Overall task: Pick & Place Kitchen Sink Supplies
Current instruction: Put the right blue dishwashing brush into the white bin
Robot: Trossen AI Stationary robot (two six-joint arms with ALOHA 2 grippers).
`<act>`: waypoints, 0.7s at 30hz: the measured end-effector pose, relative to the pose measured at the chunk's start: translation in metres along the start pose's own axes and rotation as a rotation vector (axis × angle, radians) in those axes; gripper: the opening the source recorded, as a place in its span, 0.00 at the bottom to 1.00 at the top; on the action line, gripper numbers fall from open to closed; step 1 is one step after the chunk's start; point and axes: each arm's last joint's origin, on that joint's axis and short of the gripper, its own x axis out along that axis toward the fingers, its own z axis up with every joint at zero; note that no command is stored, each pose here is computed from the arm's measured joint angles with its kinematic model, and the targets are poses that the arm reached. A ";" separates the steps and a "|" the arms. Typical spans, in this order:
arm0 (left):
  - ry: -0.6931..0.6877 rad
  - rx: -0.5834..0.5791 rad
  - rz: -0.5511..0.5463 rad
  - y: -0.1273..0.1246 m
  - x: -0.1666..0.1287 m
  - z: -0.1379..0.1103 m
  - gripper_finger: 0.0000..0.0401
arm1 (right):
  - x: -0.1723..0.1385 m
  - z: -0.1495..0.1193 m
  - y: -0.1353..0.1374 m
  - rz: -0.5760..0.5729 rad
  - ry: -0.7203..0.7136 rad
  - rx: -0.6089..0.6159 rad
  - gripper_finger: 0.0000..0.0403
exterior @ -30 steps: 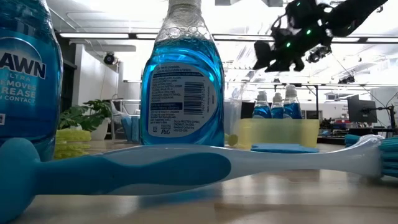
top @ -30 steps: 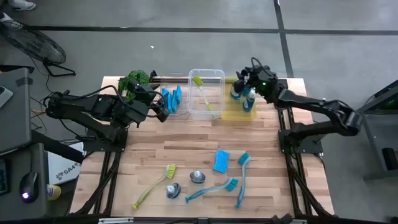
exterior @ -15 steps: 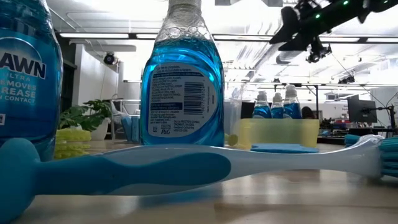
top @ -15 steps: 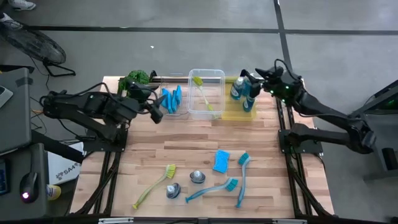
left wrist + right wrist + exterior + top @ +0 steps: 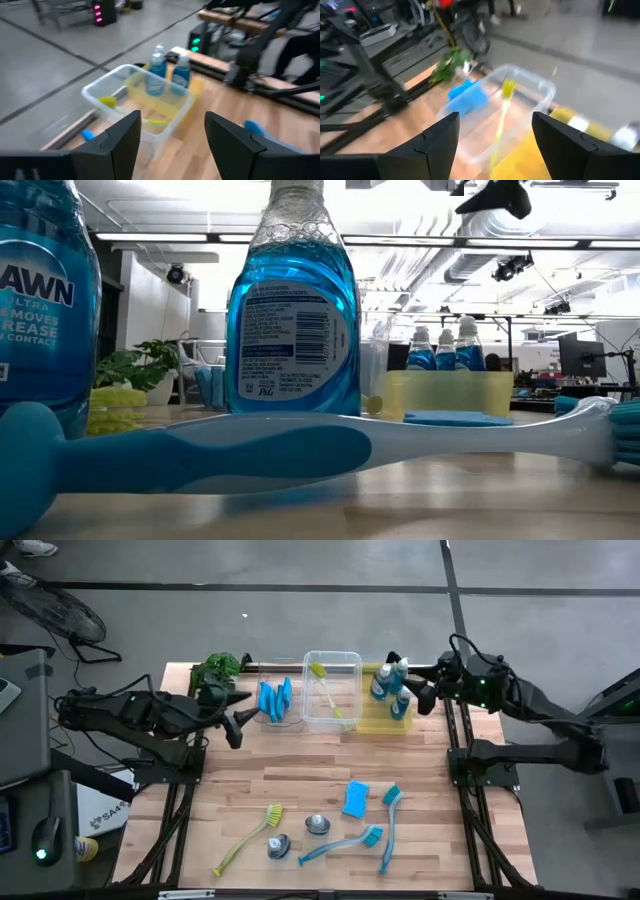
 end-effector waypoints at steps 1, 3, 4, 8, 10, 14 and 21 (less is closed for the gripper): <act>-0.012 -0.009 -0.025 0.002 0.000 -0.005 0.53 | -0.002 0.002 0.004 0.008 0.036 0.037 0.60; -0.044 -0.032 -0.076 0.005 -0.002 -0.013 0.53 | -0.002 0.004 0.013 0.027 0.102 0.101 0.60; -0.056 -0.042 -0.100 0.008 -0.004 -0.018 0.53 | -0.001 0.004 0.018 0.037 0.134 0.132 0.60; -0.087 -0.083 -0.195 0.019 -0.012 -0.034 0.53 | 0.011 -0.007 0.040 0.080 0.264 0.244 0.60; -0.083 -0.087 -0.247 0.025 -0.017 -0.041 0.53 | 0.019 -0.016 0.052 0.109 0.344 0.304 0.60; -0.080 -0.096 -0.343 0.035 -0.026 -0.055 0.53 | 0.034 -0.042 0.080 0.104 0.511 0.403 0.60; -0.111 -0.116 -0.422 0.052 -0.039 -0.076 0.53 | 0.049 -0.091 0.126 -0.014 0.714 0.581 0.60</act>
